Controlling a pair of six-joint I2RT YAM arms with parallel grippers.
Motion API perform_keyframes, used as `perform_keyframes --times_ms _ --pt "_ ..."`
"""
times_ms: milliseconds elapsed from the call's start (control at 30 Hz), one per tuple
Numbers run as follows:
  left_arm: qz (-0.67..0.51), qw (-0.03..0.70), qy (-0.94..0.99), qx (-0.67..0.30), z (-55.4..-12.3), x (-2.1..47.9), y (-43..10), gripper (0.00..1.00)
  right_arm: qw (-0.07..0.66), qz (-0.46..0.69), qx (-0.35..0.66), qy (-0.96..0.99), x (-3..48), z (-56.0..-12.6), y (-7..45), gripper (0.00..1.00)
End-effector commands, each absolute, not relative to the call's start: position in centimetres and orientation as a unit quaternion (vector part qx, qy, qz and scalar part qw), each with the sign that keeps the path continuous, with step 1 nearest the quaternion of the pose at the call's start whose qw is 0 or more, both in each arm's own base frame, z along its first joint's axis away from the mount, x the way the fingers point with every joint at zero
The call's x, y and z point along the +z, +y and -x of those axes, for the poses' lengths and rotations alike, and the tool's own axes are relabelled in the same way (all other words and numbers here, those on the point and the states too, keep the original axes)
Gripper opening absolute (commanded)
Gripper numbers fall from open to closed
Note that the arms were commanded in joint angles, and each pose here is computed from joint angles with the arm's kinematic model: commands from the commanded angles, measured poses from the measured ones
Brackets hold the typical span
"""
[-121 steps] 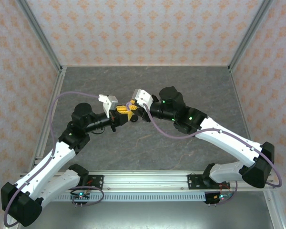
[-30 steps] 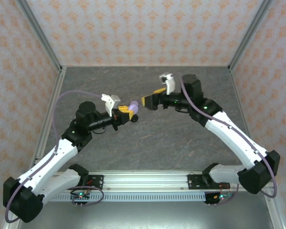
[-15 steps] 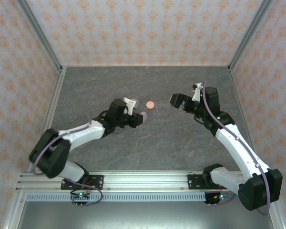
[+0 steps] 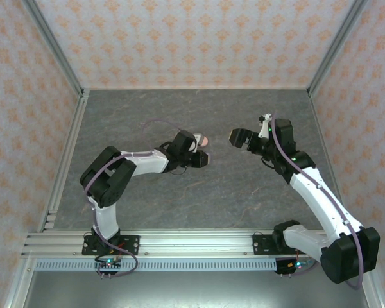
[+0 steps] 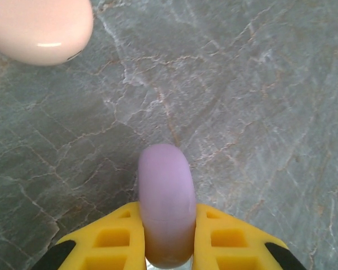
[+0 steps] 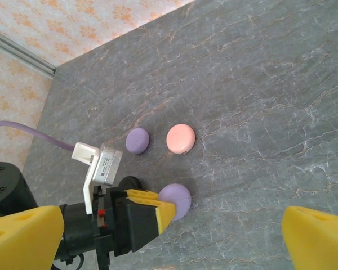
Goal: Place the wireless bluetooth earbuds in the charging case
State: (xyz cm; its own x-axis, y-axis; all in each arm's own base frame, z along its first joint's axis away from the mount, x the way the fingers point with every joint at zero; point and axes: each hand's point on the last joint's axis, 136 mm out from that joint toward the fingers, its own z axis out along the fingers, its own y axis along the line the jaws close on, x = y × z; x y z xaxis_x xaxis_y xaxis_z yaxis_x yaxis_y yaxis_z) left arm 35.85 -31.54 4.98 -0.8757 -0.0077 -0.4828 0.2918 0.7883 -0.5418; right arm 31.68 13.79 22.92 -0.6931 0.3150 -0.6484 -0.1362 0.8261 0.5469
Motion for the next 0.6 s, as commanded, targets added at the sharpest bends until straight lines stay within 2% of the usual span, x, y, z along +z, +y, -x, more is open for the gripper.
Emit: perform_keyframes --times_ms 0,267,567 --pt "-0.072 0.241 0.922 -0.294 -36.4 5.2 -31.3 0.23 0.387 -0.050 0.278 0.878 22.2 -31.5 13.3 0.99" --pt "-0.103 0.258 0.932 -0.234 -36.4 6.3 -29.4 0.48 0.381 -0.058 0.223 0.895 21.7 -31.6 11.5 1.00" --pt "-0.117 0.377 0.904 -0.161 -36.9 15.7 -24.1 0.68 0.441 -0.107 0.069 0.888 21.9 -32.3 5.5 0.99"
